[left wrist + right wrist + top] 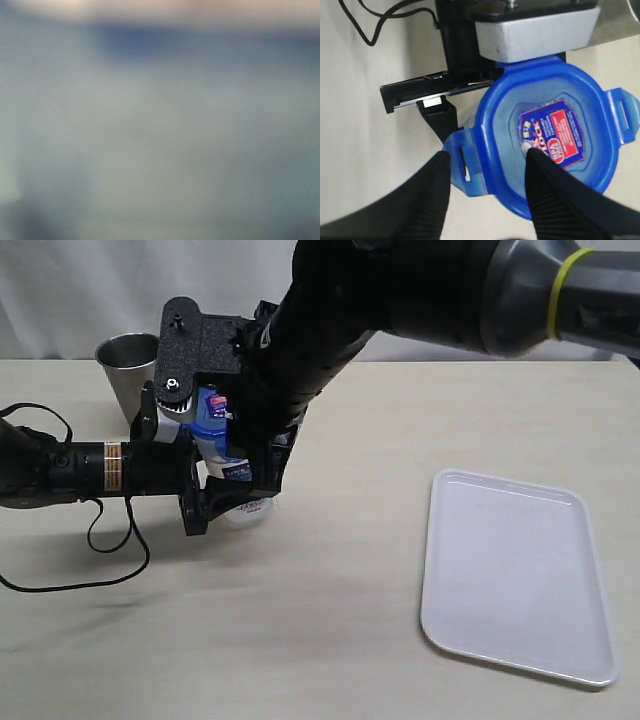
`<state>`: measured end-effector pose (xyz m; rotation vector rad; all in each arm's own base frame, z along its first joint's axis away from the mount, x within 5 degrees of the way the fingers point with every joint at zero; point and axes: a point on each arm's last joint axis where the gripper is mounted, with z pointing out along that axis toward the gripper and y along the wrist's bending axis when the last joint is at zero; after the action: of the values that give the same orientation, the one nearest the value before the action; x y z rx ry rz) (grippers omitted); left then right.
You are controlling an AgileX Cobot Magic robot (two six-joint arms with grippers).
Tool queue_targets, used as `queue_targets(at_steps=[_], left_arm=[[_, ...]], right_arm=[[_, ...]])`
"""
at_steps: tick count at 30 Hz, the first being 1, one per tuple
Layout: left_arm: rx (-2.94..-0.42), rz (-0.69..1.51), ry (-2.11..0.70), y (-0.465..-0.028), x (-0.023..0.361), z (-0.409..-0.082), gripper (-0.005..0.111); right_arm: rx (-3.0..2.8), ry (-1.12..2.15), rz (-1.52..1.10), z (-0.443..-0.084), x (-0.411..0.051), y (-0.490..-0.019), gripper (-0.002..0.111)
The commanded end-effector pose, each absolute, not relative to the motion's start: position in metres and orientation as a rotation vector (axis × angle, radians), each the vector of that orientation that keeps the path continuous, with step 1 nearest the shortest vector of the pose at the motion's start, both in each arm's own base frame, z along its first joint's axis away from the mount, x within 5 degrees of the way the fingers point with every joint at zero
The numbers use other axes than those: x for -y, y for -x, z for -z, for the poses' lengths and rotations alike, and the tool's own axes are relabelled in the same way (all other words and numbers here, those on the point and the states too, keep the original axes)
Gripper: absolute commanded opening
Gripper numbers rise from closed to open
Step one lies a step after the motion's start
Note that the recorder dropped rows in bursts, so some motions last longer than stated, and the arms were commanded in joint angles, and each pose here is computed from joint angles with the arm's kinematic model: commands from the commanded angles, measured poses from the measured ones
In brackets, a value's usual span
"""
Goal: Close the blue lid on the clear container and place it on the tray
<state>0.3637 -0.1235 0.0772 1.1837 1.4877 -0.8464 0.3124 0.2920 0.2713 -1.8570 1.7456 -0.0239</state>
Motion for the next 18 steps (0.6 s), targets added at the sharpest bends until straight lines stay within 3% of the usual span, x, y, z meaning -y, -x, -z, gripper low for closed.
queue_targets(at_steps=[1, 18], left_arm=[[-1.434, 0.870, -1.165, -0.365, 0.126, -0.086, 0.000], [-1.434, 0.870, -1.165, -0.365, 0.126, -0.086, 0.000]], right_arm=[[-1.722, 1.877, 0.085, -0.260, -0.290, -0.316, 0.045], [-1.754, 1.993, 0.105, -0.213, -0.295, -0.322, 0.045]])
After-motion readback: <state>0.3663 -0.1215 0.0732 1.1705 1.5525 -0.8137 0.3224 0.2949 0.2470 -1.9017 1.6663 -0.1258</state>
